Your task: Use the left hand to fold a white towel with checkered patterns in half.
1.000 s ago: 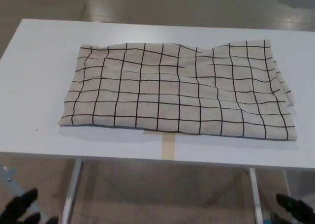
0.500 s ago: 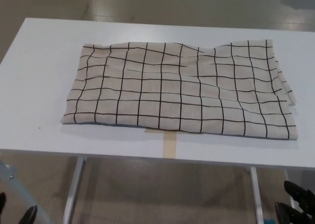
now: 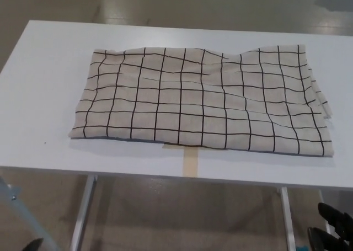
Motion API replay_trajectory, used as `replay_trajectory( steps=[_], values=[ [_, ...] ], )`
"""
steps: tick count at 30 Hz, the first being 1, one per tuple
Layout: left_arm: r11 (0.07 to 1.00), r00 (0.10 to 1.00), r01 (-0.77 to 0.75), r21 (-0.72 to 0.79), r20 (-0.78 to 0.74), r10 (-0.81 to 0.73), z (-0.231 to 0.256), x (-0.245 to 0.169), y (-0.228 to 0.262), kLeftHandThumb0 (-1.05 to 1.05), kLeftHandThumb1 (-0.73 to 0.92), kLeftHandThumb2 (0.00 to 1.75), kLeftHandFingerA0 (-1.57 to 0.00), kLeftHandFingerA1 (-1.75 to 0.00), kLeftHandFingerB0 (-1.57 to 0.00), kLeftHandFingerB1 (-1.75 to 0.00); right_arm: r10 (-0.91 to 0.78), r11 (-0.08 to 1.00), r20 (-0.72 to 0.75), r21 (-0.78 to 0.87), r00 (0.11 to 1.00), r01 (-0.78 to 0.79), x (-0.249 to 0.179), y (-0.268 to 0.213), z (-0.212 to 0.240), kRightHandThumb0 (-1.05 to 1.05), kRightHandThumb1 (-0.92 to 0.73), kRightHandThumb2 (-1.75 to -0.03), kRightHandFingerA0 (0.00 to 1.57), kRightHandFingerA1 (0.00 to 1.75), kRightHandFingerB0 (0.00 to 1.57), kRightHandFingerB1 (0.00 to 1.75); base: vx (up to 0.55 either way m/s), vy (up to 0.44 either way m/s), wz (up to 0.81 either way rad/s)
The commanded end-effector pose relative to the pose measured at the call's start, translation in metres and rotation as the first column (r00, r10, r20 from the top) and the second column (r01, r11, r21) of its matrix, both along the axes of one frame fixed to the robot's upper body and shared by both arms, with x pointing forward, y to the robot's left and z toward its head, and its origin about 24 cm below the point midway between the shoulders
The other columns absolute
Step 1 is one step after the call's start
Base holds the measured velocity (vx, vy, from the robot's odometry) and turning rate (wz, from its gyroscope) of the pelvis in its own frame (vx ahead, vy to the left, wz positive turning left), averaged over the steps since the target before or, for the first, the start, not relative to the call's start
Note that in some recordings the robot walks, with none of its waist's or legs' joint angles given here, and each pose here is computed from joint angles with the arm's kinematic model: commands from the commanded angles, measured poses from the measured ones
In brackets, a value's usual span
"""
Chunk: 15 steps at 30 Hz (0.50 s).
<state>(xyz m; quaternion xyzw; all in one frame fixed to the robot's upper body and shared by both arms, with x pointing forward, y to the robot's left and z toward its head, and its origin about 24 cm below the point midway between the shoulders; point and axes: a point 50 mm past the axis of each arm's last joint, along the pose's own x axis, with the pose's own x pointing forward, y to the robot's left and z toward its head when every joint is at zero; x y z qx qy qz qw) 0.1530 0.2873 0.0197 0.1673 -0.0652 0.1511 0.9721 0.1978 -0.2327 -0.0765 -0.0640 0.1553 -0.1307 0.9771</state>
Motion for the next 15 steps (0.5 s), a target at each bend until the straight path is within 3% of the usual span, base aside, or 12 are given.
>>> replay_trajectory(
  steps=[1,4,5,7,11,15],
  values=[
    [0.835,0.854,0.050,0.547,0.409,-0.320,0.097,0.010,-0.030,-0.49,0.34,0.66,0.00,-0.10,0.00,-0.04,-0.015,1.000,0.043,0.003,0.999,0.015,-0.002,0.000,0.002,-0.53,-0.66,-0.61,0.45,0.39,0.40,0.36,0.00,0.000,0.00],
    [0.789,0.834,0.036,0.613,0.416,-0.362,0.113,0.034,-0.031,-0.53,0.35,0.69,0.00,-0.15,0.00,-0.10,-0.020,1.000,0.039,0.000,0.999,0.020,-0.004,-0.001,0.001,-0.53,-0.66,-0.61,0.45,0.39,0.40,0.36,0.00,0.000,0.00],
    [0.774,0.837,0.057,0.631,0.392,-0.381,0.120,0.047,-0.033,-0.57,0.37,0.69,0.00,-0.09,0.00,-0.06,-0.021,1.000,0.038,-0.003,0.999,0.021,-0.005,-0.002,0.001,-0.53,-0.66,-0.61,0.45,0.39,0.40,0.36,0.00,0.000,0.00],
    [0.746,0.847,0.079,0.661,0.351,-0.401,0.125,0.061,-0.035,-0.55,0.36,0.71,0.00,-0.18,-0.03,-0.17,-0.017,1.000,0.042,-0.007,0.999,0.018,-0.005,-0.001,0.001,-0.53,-0.66,-0.61,0.45,0.39,0.40,0.36,0.00,0.000,0.00],
    [0.680,0.852,0.104,0.726,0.287,-0.437,0.131,0.092,-0.041,-0.54,0.36,0.72,-0.02,-0.21,-0.08,-0.26,-0.011,1.000,0.045,-0.014,0.999,0.012,-0.004,-0.001,0.002,-0.52,-0.66,-0.60,0.45,0.39,0.40,0.36,0.00,0.000,0.00],
    [0.624,0.870,0.135,0.770,0.210,-0.447,0.129,0.116,-0.045,-0.54,0.36,0.70,-0.05,-0.21,-0.08,-0.26,-0.004,1.000,0.047,-0.018,0.999,0.005,-0.003,-0.001,0.002,-0.53,-0.66,-0.61,0.45,0.39,0.40,0.36,0.00,0.000,0.00]
  ],
)
